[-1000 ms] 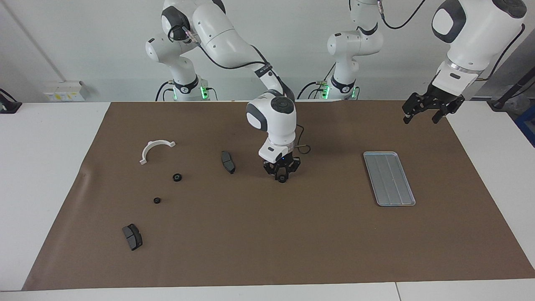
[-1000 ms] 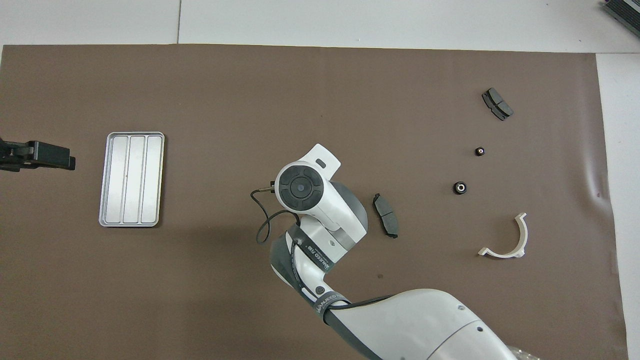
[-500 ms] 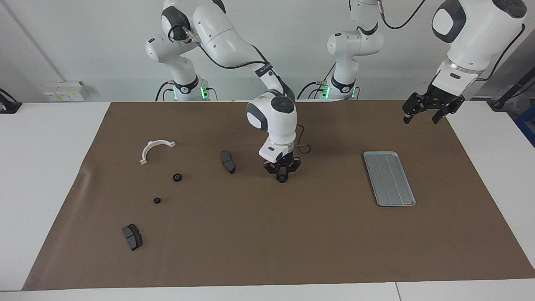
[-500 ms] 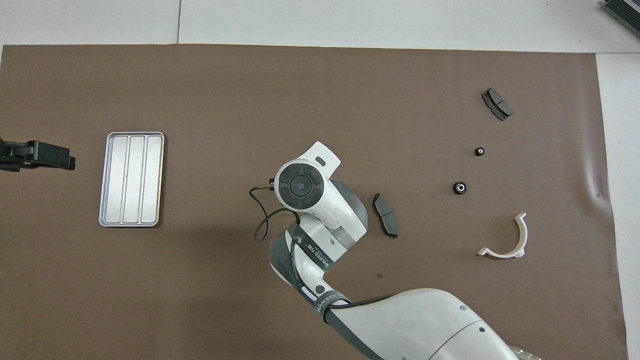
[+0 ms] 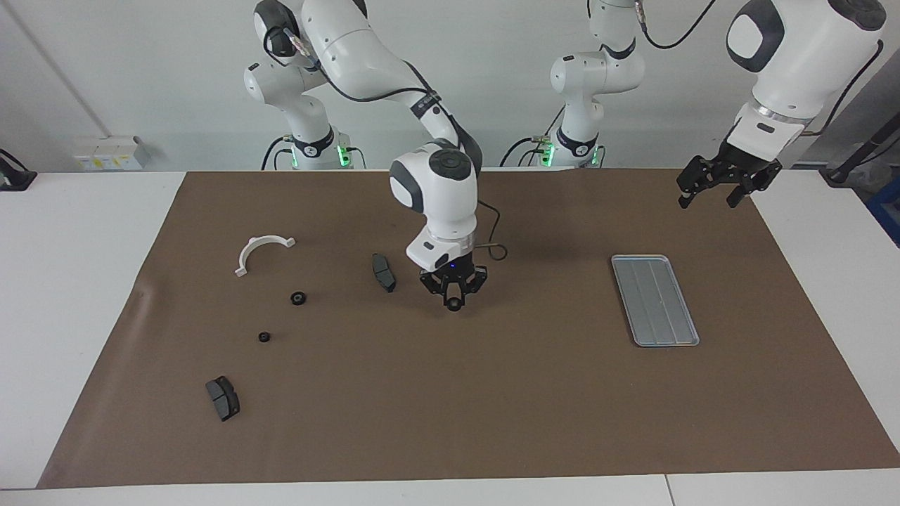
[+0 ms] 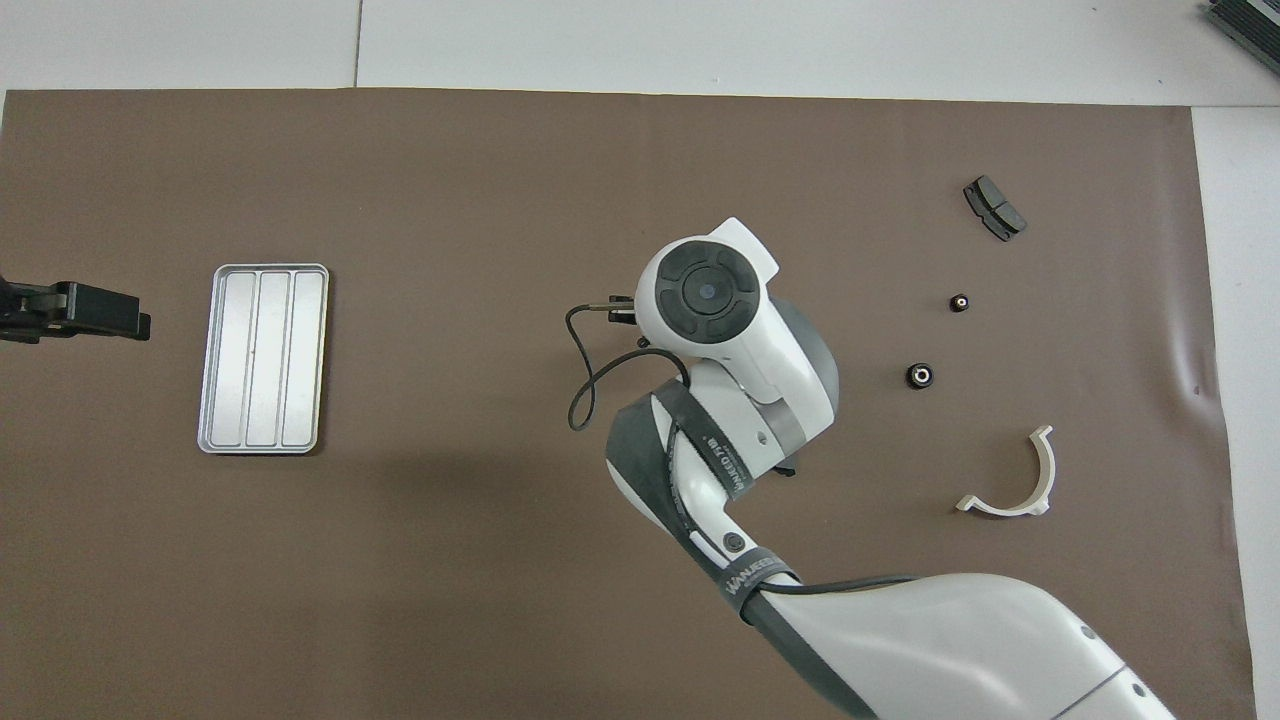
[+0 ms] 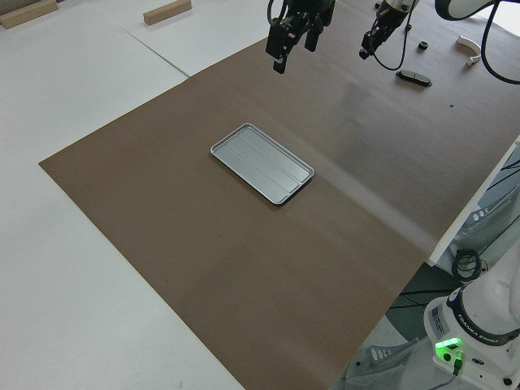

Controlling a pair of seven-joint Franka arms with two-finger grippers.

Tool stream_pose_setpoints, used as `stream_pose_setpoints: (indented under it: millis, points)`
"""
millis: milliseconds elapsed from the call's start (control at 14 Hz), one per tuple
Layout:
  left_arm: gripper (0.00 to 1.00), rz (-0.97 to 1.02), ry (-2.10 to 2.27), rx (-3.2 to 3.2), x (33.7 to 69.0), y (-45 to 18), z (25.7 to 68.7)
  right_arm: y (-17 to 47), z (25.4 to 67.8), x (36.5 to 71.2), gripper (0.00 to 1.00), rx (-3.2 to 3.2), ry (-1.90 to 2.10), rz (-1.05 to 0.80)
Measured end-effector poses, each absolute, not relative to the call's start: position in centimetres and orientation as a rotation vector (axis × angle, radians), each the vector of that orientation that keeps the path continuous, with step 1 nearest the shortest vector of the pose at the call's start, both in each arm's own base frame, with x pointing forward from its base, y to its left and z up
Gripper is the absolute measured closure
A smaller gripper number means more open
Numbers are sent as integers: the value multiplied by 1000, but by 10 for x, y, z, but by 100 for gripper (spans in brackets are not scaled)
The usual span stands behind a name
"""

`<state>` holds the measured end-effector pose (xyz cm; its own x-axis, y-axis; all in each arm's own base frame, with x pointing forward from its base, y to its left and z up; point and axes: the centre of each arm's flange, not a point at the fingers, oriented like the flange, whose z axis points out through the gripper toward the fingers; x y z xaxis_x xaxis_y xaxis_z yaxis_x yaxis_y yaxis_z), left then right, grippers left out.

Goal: Place bearing gear from tray to pile
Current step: 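Carry the bearing with the right gripper to the pile and release it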

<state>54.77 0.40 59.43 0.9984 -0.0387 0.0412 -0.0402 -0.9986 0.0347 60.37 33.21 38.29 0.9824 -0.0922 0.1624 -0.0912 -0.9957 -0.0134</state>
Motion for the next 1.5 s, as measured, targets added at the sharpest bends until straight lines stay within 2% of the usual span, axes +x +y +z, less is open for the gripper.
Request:
stream_pose_setpoints:
  millis: [143,429,786,1000,1500]
  points:
    - [0,63,-61,3105,548,4,594,285,396,620,66,-3144,172,-230]
    - [0,63,-61,3105,548,4,594,185,388,652,66,-3181,134,-189]
    - [0,63,-61,3105,548,4,594,78,339,659,66,-3202,104,-145]
    - [0,63,-61,3105,548,4,594,60,312,654,66,-3180,156,-119]
    - [0,63,-61,3105,548,4,594,61,299,653,66,-3145,174,-99]
